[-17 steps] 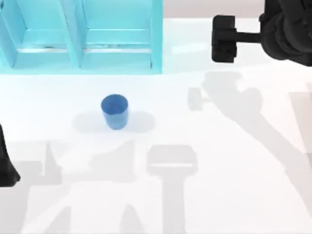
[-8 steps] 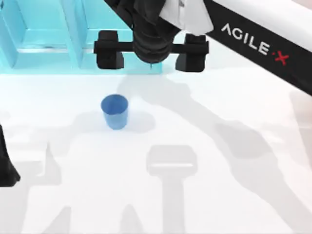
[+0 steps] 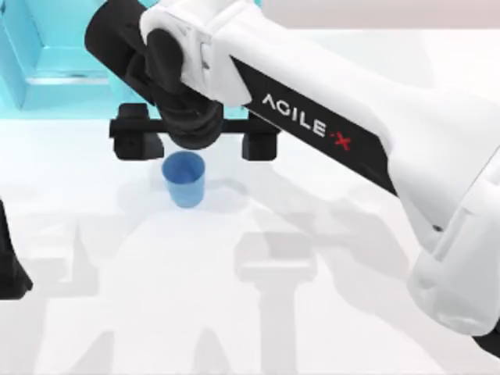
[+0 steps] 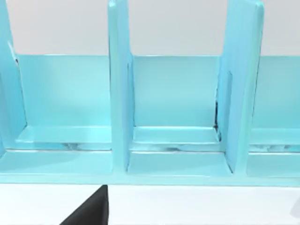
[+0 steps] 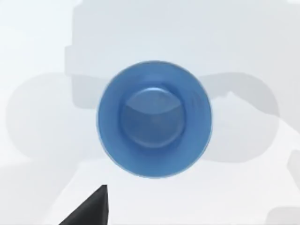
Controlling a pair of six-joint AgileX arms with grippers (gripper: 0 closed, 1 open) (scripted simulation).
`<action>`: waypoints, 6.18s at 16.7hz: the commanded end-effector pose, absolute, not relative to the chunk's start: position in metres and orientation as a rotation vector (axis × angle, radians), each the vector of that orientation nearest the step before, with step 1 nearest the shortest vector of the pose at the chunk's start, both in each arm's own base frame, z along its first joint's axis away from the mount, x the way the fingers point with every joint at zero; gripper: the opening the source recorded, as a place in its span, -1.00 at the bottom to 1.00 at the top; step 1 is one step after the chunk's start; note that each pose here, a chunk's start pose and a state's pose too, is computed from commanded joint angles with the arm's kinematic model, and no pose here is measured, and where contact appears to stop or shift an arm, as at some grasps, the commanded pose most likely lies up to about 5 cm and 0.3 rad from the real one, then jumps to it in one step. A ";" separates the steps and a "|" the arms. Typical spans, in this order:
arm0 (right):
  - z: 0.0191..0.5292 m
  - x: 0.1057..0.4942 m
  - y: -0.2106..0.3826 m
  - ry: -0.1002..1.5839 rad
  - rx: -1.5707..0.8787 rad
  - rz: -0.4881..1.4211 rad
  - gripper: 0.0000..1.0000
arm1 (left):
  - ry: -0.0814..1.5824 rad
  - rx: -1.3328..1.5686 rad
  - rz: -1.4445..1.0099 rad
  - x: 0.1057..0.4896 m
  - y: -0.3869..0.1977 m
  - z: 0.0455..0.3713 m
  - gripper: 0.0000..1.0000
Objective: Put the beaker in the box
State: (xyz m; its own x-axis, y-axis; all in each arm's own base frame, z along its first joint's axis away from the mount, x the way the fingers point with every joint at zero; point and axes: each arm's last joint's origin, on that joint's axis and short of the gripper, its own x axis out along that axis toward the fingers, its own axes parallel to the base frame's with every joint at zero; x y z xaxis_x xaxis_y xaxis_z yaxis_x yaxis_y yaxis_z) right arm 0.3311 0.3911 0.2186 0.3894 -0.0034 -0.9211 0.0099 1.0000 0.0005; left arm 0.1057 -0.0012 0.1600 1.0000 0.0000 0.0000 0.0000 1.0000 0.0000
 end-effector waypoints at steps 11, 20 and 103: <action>0.160 0.358 0.392 1.171 0.006 -0.008 1.00 | 0.000 0.000 0.000 0.106 -0.001 0.160 1.00; 0.127 0.370 0.391 1.171 0.006 -0.008 0.70 | 0.000 0.000 0.000 0.106 -0.001 0.160 1.00; 0.208 0.280 -0.170 1.264 0.014 -0.003 1.00 | 0.000 0.000 0.000 0.106 -0.001 0.160 1.00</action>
